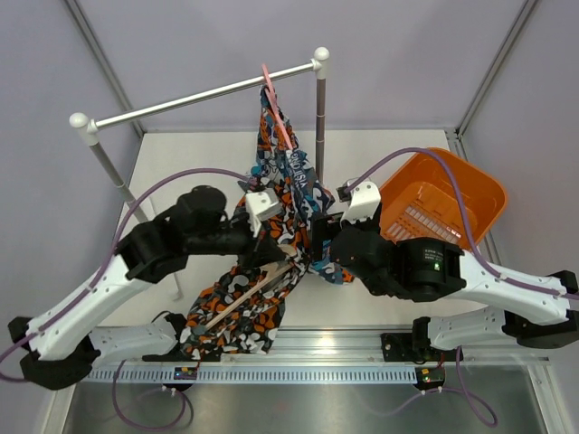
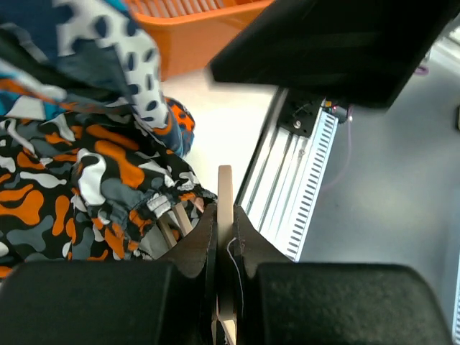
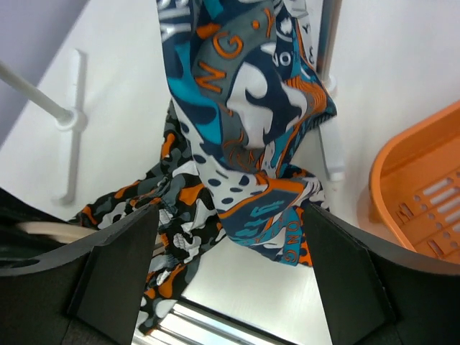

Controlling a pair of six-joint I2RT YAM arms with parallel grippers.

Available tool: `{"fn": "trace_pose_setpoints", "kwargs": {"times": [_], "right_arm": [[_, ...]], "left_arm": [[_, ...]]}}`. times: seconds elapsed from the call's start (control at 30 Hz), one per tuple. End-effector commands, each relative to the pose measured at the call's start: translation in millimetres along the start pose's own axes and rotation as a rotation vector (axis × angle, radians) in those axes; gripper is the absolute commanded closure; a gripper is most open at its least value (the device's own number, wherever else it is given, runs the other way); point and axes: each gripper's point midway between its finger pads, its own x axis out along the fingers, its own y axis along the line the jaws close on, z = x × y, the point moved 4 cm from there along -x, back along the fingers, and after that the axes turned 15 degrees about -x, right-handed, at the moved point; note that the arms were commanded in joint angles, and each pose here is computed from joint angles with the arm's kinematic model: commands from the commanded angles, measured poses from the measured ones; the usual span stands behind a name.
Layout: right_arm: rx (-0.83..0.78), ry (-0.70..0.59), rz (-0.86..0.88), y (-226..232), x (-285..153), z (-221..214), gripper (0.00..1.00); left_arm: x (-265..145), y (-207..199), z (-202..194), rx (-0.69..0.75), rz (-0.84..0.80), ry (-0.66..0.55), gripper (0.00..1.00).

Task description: Remove the shorts from the hanger

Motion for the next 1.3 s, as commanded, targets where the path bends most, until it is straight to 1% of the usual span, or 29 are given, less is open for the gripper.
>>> {"fn": "trace_pose_setpoints", "kwargs": {"times": [0.0,0.03,0.07,0.13,0.17,0.23,0.3,0.33,0.4,0.5,0.53,0.6,0.7,0.83,0.9,0.97,1.0,1.17,1.27], "right_arm": [[0.03,0.003,-0.068,-14,-1,-10,0.1],[0.039,-0.001,-0.07,-18,-4,-10,0.1],[0.041,0.006,-0.078,-22,-5,-12,0.1],[0.042,0.011,-0.082,-28,-9,-15,0.1],[0.045,0.013,-0.081,-29,-10,-16,0.1],[0.046,0.02,-0.067,-30,-12,-19,0.1],[0.037,0.026,-0.058,-28,-11,-21,0.1],[0.033,0.032,-0.049,-26,-10,-22,0.1],[0.016,0.038,-0.045,-20,-7,-21,0.1],[-0.003,0.037,-0.044,-15,-6,-12,0.1],[-0.006,0.032,-0.044,-14,-5,-9,0.1],[0.002,0.012,-0.033,-13,-9,3,0.1],[0.016,-0.02,-0.019,-14,-13,18,0.1],[0.041,-0.052,0.0,-17,-20,32,0.11],[0.049,-0.062,0.005,-20,-24,38,0.11],[0.05,-0.068,0.008,-23,-27,41,0.11],[0.061,-0.079,0.012,-27,-31,44,0.11],[0.084,-0.11,-0.026,-50,-44,51,0.1],[0.094,-0.117,-0.102,-72,-51,49,0.08]], "left_arm": [[13,-30,29,0.08,-0.054,-0.05,1.0],[19,-30,32,0.083,-0.038,-0.038,1.0],[13,-38,44,0.101,-0.053,-0.07,1.0],[12,-40,56,0.111,-0.034,-0.103,1.0],[4,-46,70,0.12,-0.026,-0.148,1.0],[-2,-40,84,0.116,0.05,-0.197,1.0],[-10,-42,103,0.117,0.094,-0.257,1.0],[-13,-43,107,0.117,0.102,-0.264,1.0],[-29,-55,124,0.135,0.085,-0.325,1.0],[-42,-66,139,0.16,0.071,-0.35,1.0],[-55,-74,147,0.171,0.06,-0.377,1.0],[-59,-77,154,0.183,0.063,-0.386,1.0],[-52,-79,159,0.19,0.052,-0.376,1.0],[-36,-81,166,0.197,0.03,-0.361,1.0],[-36,-86,172,0.212,0.011,-0.37,1.0],[-24,-86,175,0.217,0.004,-0.347,1.0],[-24,-91,177,0.233,-0.029,-0.346,1.0],[-6,-98,188,0.259,-0.088,-0.355,1.0],[-3,-106,192,0.301,-0.141,-0.358,1.0]]}}
